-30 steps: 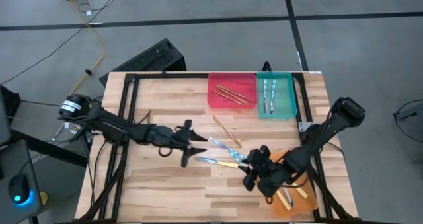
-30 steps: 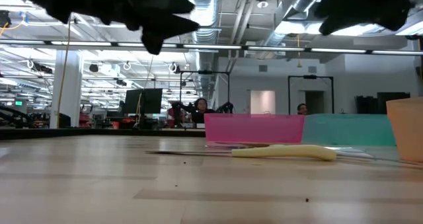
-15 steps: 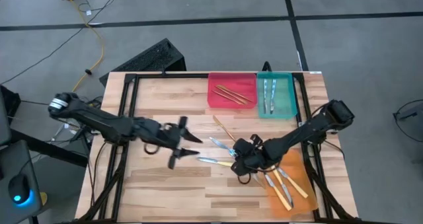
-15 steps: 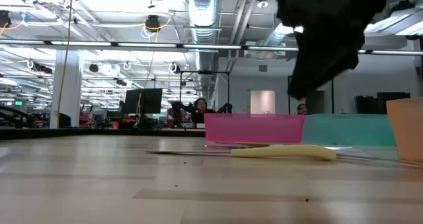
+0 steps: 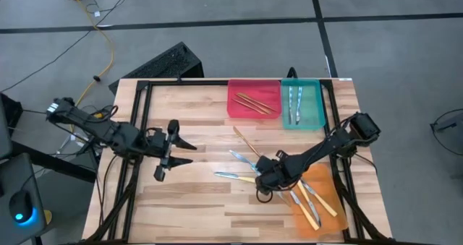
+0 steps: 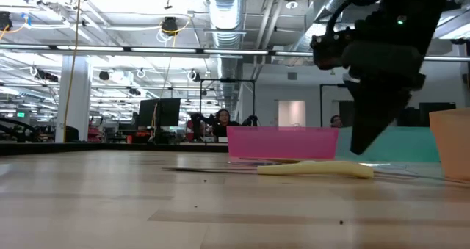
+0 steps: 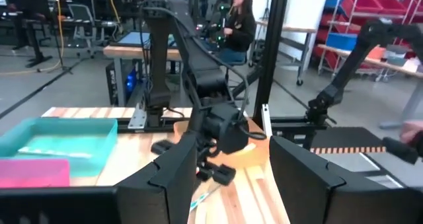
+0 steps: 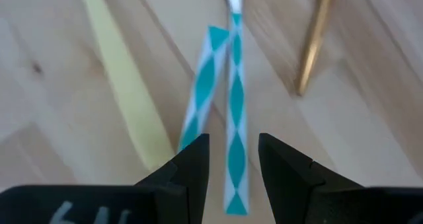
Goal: Sort silverware by color (type)
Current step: Put the blue knife into the blue bin
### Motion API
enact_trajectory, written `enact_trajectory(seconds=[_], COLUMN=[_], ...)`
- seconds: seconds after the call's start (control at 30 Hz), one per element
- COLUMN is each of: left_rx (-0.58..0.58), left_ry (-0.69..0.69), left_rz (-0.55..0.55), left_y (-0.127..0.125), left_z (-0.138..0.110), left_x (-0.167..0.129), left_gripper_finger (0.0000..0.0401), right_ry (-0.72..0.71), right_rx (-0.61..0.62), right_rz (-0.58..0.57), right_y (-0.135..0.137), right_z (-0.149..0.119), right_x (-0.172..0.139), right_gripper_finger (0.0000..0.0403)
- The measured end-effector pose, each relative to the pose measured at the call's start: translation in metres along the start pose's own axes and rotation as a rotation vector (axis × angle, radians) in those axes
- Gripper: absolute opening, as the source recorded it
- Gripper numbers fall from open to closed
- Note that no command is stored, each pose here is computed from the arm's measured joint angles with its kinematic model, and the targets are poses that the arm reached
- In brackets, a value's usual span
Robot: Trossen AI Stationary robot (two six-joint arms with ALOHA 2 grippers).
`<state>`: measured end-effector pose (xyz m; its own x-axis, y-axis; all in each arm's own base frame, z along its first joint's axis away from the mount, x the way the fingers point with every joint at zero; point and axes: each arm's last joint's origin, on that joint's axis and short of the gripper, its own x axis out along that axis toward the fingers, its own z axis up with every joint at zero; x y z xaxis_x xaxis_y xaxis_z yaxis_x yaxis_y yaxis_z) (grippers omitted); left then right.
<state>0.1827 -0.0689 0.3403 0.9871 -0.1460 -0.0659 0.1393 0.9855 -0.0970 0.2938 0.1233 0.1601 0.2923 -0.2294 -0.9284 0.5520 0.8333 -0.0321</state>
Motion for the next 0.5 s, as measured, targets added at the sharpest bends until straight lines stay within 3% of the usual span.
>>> enact_trajectory(seconds=[0.5], left_rx=[0.033], left_ry=[0.082], left_rz=[0.031], left_y=[-0.013], left_z=[-0.012], left_x=[0.000], left_gripper_finger=[0.0173], right_ry=[0.062], right_rx=[-0.107], right_rz=[-0.036], right_y=[0.003], right_z=[-0.007], right_x=[0.023], right_gripper_finger=[0.0152])
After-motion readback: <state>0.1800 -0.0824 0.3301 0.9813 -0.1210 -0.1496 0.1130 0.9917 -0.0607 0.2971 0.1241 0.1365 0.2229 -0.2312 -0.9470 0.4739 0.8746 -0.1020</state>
